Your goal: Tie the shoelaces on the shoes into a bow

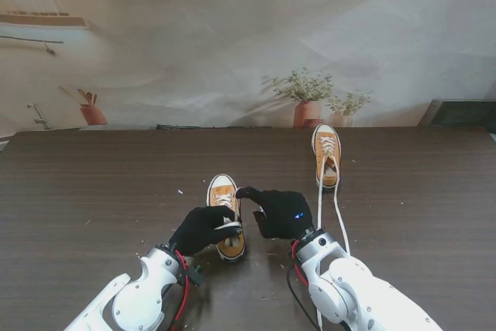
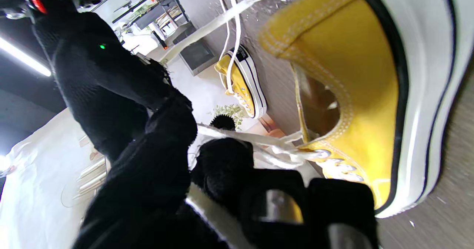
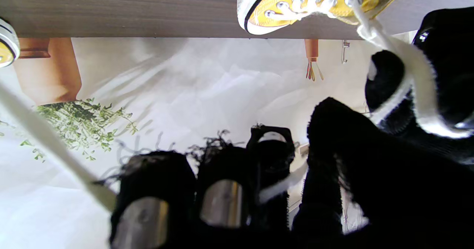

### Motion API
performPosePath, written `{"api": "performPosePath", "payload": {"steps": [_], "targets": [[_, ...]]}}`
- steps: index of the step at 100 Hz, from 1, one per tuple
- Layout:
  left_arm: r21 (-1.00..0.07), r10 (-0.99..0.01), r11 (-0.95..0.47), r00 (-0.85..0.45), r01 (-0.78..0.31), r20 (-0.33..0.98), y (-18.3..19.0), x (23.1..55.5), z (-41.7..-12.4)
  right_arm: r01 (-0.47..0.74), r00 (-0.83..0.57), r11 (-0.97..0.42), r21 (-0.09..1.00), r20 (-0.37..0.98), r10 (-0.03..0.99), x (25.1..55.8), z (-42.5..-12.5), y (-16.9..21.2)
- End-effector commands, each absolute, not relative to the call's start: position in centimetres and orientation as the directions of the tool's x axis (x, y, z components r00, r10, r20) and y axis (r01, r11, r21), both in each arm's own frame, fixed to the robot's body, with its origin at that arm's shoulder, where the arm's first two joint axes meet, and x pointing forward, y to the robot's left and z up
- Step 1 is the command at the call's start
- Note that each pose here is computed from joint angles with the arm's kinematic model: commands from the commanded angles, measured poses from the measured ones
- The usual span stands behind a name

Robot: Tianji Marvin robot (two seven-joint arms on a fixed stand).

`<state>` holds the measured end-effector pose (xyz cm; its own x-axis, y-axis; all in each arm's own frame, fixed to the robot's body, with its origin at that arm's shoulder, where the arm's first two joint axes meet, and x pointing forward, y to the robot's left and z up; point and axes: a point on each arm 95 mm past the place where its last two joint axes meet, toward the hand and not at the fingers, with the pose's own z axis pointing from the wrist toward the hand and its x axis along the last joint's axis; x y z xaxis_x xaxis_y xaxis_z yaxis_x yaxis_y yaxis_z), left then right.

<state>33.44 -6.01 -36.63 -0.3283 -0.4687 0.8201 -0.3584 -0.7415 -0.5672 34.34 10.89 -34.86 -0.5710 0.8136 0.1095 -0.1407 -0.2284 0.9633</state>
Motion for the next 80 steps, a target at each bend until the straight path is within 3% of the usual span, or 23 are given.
{"api": "performPosePath", "payload": {"steps": [1,80], "targets": [[-0.570,-0.469,-0.729,-0.330,-0.379,0.819,-6.0,32.8,-37.0,-0.136,-0.560,-0.231,0.963,0.117,0.820,35.1,-34.8,11.0],[-0.552,-0.447,-0.729,-0.328,-0.405,0.832,-5.3,31.1,-37.2,-0.077,-0.476,-0.476,0.876,0.387,0.790,37.8,-37.3,14.6]]}}
